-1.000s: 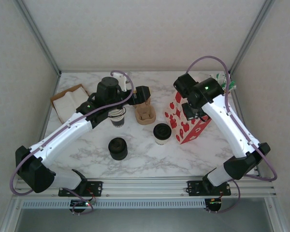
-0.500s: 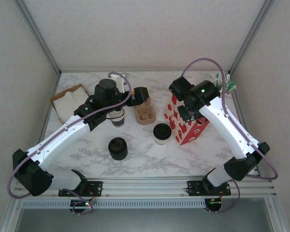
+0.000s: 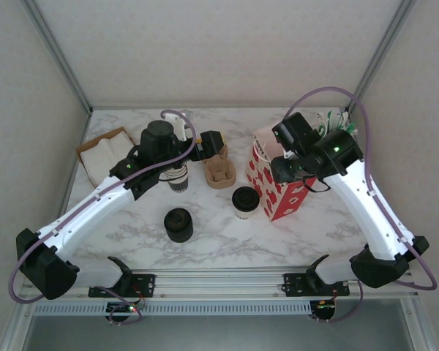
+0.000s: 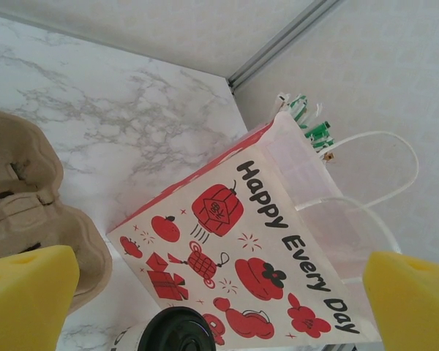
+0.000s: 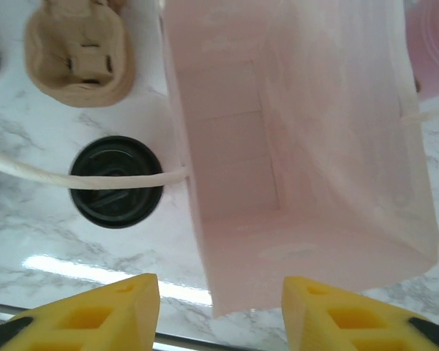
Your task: Pack the takeout coffee
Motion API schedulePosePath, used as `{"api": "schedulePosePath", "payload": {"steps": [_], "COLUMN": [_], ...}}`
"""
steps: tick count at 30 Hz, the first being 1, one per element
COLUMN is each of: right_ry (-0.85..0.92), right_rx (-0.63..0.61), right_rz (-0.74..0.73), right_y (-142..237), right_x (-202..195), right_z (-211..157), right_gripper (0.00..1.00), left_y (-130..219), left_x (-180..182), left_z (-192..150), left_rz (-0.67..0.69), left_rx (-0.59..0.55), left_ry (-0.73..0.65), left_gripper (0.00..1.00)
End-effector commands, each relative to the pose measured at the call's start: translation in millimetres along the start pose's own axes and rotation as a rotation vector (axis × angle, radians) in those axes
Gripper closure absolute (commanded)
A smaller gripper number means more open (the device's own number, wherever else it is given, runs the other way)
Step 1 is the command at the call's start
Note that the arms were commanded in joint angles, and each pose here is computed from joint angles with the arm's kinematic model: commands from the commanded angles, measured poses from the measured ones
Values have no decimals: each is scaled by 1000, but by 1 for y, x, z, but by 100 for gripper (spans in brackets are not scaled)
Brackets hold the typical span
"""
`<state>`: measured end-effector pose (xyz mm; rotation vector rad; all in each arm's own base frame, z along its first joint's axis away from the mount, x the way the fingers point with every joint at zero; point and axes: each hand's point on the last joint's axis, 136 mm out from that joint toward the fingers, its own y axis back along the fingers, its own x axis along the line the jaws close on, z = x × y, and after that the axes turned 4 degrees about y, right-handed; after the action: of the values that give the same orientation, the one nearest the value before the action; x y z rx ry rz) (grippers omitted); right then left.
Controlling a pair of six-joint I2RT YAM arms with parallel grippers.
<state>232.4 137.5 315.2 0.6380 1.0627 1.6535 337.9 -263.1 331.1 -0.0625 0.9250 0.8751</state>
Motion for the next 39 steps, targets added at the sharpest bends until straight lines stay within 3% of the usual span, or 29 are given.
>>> {"api": "schedulePosePath", "payload": {"steps": [1, 9, 16, 20, 27, 34, 39], "right_ry": [12, 33, 110, 175, 254, 264, 260], "right_rx": [-111, -196, -235, -226, -160, -84, -2], "right_rz": [124, 423, 512, 499, 413, 314, 191], "right_y": [22, 50, 62, 57, 22, -25, -71], "right_x": [16, 61, 96, 118, 152, 180, 182], "right_z": [13, 15, 13, 17, 34, 66, 91], "right_gripper": [48, 39, 33, 29, 22, 24, 28], "left_y": [10, 23, 55, 78, 90, 90, 69], "left_x": [-9, -15, 9, 22, 48, 92, 124], "left_z": [14, 23, 43, 59, 81, 113, 123], "left_rz": [-36, -4, 132, 196, 209, 221, 227], "left_rx": [-60, -63, -224, -319, -329, -327, -276], "left_ry": [28, 22, 80, 35, 51, 121, 167], "left_gripper": [0, 0, 0, 0, 0, 0, 0]}}
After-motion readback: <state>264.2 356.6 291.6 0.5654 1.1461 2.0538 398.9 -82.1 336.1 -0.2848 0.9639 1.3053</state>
